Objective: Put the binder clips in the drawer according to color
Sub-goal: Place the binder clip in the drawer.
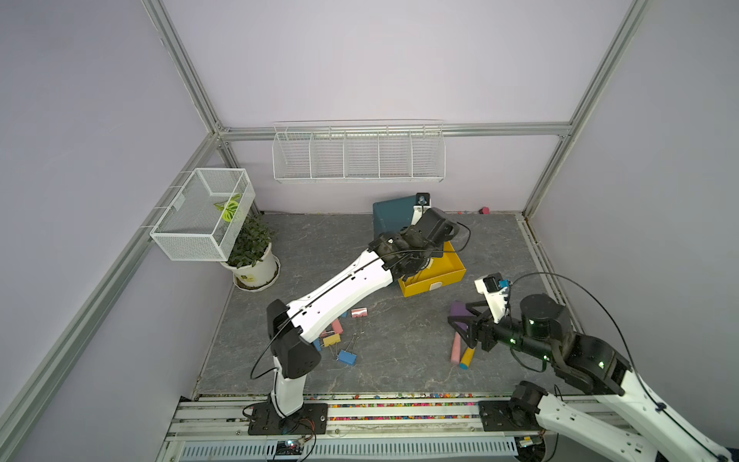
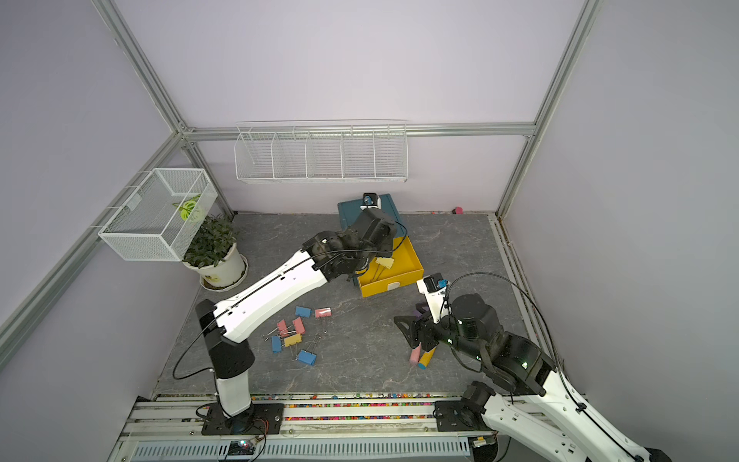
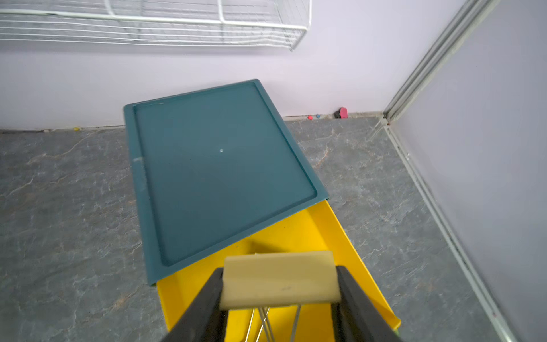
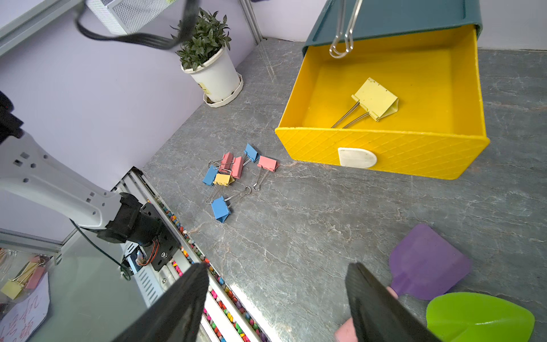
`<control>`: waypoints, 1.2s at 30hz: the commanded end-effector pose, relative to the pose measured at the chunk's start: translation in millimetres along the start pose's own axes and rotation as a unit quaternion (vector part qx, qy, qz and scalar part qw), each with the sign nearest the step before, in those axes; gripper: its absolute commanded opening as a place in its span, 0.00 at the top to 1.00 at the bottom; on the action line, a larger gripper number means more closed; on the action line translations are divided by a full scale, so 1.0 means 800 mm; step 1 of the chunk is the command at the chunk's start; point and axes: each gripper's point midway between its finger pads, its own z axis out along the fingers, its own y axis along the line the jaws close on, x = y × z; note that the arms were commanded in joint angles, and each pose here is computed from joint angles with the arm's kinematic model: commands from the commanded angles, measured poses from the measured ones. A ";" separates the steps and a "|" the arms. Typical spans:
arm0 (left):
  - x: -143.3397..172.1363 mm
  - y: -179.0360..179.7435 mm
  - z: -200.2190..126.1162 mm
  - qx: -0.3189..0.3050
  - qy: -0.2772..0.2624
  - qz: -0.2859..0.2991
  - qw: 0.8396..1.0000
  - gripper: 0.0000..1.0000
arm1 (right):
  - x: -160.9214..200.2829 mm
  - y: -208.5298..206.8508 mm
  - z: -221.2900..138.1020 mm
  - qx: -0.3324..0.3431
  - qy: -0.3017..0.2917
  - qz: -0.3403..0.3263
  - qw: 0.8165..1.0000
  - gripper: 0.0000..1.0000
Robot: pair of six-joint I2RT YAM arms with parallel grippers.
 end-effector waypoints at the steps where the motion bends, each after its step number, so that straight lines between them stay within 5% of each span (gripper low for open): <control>1: 0.009 -0.001 0.010 -0.001 0.025 0.103 0.994 0.60 | -0.008 0.000 -0.011 0.003 -0.013 0.004 1.000 0.21; 11: 0.081 0.021 0.039 -0.044 0.117 0.145 0.982 0.64 | -0.008 0.001 -0.007 0.003 -0.009 0.004 1.000 0.21; 23: 0.120 0.034 0.048 -0.045 0.166 0.122 0.978 0.47 | -0.004 0.000 -0.001 0.004 -0.002 0.009 1.000 0.21; 28: 0.103 0.039 0.034 -0.050 0.144 0.090 0.984 0.16 | -0.002 -0.001 0.002 0.005 0.002 0.010 1.000 0.21; 36: 0.039 0.060 -0.026 -0.058 0.073 0.002 0.996 0.12 | -0.004 0.000 0.005 0.004 0.001 0.010 1.000 0.21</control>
